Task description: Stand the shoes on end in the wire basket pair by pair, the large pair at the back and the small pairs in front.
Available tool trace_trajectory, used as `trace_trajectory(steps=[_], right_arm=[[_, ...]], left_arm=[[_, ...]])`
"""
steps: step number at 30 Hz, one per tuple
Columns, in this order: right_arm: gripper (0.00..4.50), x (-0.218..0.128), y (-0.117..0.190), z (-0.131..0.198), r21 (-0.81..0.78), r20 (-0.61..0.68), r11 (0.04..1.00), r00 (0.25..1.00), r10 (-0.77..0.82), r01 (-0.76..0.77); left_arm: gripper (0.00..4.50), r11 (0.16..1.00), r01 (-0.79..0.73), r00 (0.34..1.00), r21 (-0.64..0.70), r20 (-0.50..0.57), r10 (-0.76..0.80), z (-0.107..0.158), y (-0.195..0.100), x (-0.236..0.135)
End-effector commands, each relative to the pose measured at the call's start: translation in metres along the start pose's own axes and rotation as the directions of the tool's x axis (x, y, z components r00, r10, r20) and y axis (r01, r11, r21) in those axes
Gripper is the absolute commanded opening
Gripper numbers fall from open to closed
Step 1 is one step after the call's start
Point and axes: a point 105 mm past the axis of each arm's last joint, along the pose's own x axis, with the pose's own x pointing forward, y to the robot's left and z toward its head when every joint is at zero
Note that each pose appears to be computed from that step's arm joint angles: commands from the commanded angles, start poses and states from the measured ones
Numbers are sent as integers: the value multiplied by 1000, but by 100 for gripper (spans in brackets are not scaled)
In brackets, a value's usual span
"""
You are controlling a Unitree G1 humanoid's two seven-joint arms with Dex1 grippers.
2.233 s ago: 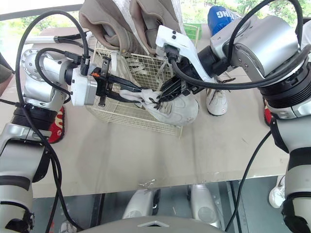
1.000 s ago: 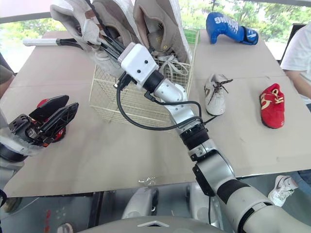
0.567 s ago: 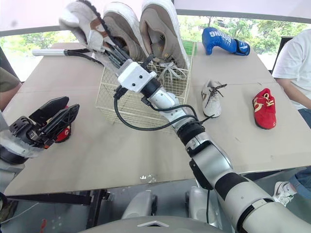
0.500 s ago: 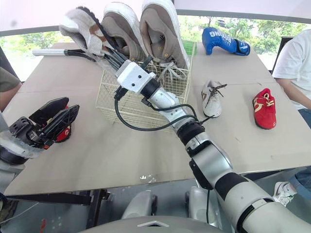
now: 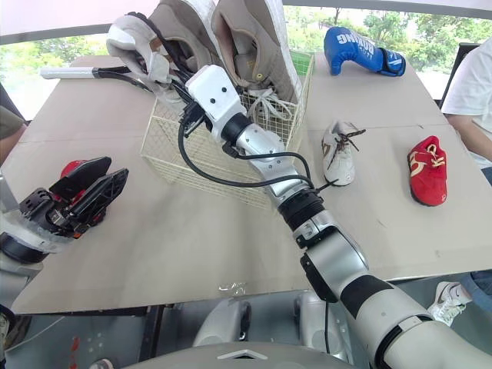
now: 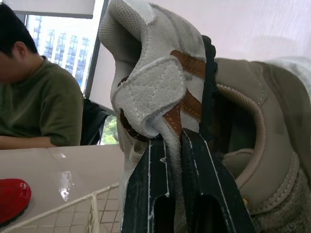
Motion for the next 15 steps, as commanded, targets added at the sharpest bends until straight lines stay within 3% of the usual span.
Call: trace_trajectory(steps=[1, 3, 7, 9, 15], right_arm=[[60, -5, 42, -32, 326, -132, 944, 987, 91, -43], [135, -10, 41, -28, 391, -138, 919, 985, 105, -44], [355, -24, 40, -15, 390, -147, 916, 976, 160, -92], [436, -30, 38, -7, 340, -143, 932, 973, 184, -126], [445, -57, 19, 20, 275, -161, 937, 951, 264, -214]], left_arm=[[349, 999, 6, 1000, 49, 27, -7, 9, -5, -1], [349, 999, 3, 1000, 48, 26, -4, 9, -6, -2], [349, 999, 2, 1000, 42, 20, -2, 5, -4, -2], [349, 999, 0, 1000, 41, 17, -1, 5, -1, -1], [349, 999, 52, 999, 14, -9, -52, -4, 1, 13]])
